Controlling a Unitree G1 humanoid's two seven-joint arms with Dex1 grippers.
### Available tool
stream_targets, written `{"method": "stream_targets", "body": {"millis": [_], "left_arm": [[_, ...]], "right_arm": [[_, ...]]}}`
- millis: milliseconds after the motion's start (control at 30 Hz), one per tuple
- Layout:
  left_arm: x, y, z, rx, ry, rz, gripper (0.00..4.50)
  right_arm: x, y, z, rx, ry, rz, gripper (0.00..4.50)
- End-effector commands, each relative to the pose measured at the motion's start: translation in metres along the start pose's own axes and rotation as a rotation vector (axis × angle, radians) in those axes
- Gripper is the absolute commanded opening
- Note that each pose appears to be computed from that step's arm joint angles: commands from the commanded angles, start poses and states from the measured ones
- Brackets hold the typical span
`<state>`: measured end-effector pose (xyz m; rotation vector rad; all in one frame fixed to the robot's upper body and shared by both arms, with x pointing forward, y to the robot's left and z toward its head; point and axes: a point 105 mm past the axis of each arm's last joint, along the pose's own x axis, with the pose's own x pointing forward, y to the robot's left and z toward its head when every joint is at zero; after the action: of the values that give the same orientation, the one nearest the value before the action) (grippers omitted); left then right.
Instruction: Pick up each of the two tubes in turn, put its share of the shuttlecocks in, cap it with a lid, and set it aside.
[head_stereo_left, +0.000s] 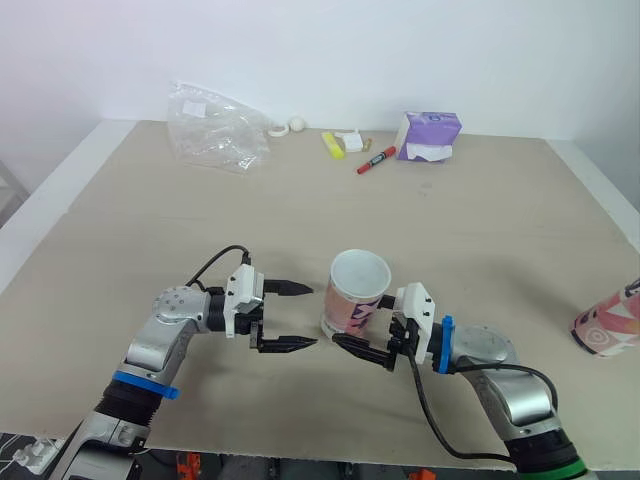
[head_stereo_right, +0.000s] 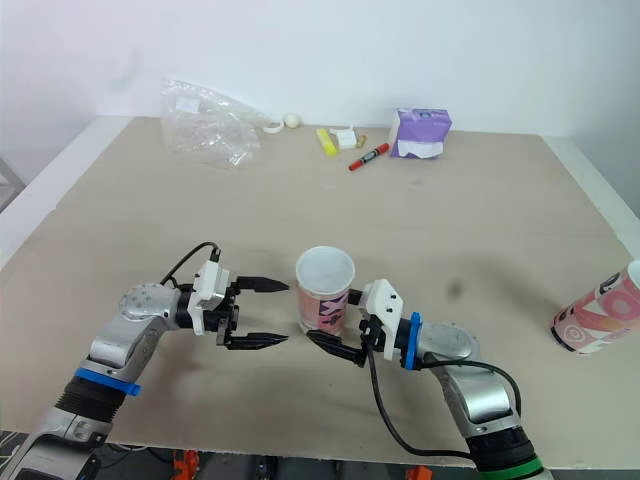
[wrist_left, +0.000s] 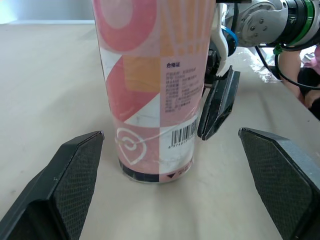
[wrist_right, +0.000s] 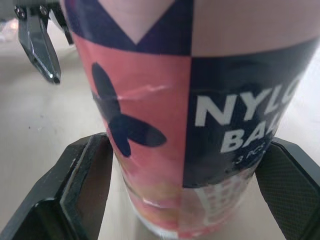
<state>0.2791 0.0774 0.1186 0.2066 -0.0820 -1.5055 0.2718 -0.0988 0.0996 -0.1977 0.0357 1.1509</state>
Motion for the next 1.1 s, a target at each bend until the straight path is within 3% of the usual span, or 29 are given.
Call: {"method": "stream_targets", "body": {"millis": [33,600,700,733,767,1100], "left_arm": [[-0.003,0.002,0.006,0.035,-0.013,0.014,4.5],[-0.012,0.003,0.002,0.063,0.006,0.05,4.5],[-0.013,0.004,0.001,0.07,0.015,0.054,4.5],[-0.013,0.004,0.001,0.072,0.016,0.056,4.5],[-0.014,0.005,0.001,0.073,0.016,0.058,4.5],[-0.013,0.006,0.0,0.083,0.022,0.058,4.5]], "right_arm": [[0.006,0.0,0.009,-0.026,-0.042,0.011,4.47],[0.034,0.007,0.008,-0.013,-0.089,0.056,4.47],[0.033,0.007,0.006,-0.019,-0.08,0.059,3.67],[0.033,0.007,0.006,-0.021,-0.078,0.058,3.14],[0.033,0.007,0.006,-0.022,-0.078,0.056,3.0],[0.031,0.009,0.007,-0.03,-0.075,0.05,3.0]]}}
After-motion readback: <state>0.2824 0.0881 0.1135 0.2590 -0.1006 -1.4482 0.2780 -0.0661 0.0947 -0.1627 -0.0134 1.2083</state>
